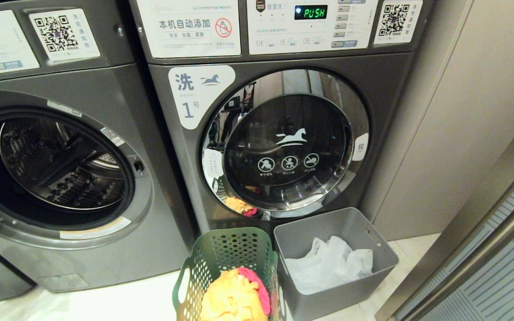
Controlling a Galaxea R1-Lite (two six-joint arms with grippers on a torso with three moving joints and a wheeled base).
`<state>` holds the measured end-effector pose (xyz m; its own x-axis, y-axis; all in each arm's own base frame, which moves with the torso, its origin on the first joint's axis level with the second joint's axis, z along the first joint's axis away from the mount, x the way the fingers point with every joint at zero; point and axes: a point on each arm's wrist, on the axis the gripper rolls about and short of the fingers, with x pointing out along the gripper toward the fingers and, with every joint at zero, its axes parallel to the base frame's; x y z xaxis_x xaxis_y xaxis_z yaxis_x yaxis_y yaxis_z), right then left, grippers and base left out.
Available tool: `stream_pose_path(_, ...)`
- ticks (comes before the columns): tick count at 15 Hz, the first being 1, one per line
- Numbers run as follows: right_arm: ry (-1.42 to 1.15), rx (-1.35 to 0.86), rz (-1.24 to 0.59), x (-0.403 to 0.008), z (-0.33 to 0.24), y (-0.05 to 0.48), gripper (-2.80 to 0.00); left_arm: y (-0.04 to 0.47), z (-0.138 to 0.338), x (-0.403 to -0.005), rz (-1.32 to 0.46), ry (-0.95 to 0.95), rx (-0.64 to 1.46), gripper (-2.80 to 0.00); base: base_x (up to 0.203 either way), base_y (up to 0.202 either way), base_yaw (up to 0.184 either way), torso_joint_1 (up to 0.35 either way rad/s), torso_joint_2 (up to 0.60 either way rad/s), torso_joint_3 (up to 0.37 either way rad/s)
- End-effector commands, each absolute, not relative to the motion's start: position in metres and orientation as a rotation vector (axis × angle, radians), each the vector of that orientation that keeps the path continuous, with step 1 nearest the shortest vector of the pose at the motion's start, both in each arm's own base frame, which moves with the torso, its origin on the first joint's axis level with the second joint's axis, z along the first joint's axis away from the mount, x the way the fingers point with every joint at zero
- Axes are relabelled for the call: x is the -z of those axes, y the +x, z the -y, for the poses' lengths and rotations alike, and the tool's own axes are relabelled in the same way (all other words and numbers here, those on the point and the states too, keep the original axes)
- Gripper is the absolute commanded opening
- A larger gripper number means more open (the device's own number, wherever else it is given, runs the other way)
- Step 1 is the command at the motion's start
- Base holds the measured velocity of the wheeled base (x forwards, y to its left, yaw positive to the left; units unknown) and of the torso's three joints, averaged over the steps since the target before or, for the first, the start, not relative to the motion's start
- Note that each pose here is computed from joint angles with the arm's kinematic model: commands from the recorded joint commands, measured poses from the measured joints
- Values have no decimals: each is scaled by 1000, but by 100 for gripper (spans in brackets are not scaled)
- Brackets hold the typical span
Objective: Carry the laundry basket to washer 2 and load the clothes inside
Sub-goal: Place the clothes into the washing machine
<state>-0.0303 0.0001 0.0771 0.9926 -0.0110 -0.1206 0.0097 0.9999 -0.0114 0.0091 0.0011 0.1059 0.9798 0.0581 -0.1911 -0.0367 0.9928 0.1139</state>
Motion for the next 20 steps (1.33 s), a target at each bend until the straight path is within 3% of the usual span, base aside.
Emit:
stream_pose_path(1, -11, 10, -123, -77, 0, -30, -280, -5, 0, -87, -99, 113, -49, -280, 0, 0, 0, 0, 0, 0)
stream_pose_path(5, -9, 10, -123, -77, 0, -30, -280, -20, 0, -78, 77, 129, -1, -280, 0, 0, 0, 0, 0, 0)
stream_pose_path(20, -2, 9, -121, -77, 0, -30, -280, -20, 0, -76, 72, 43, -16, -280, 0, 0, 0, 0, 0, 0)
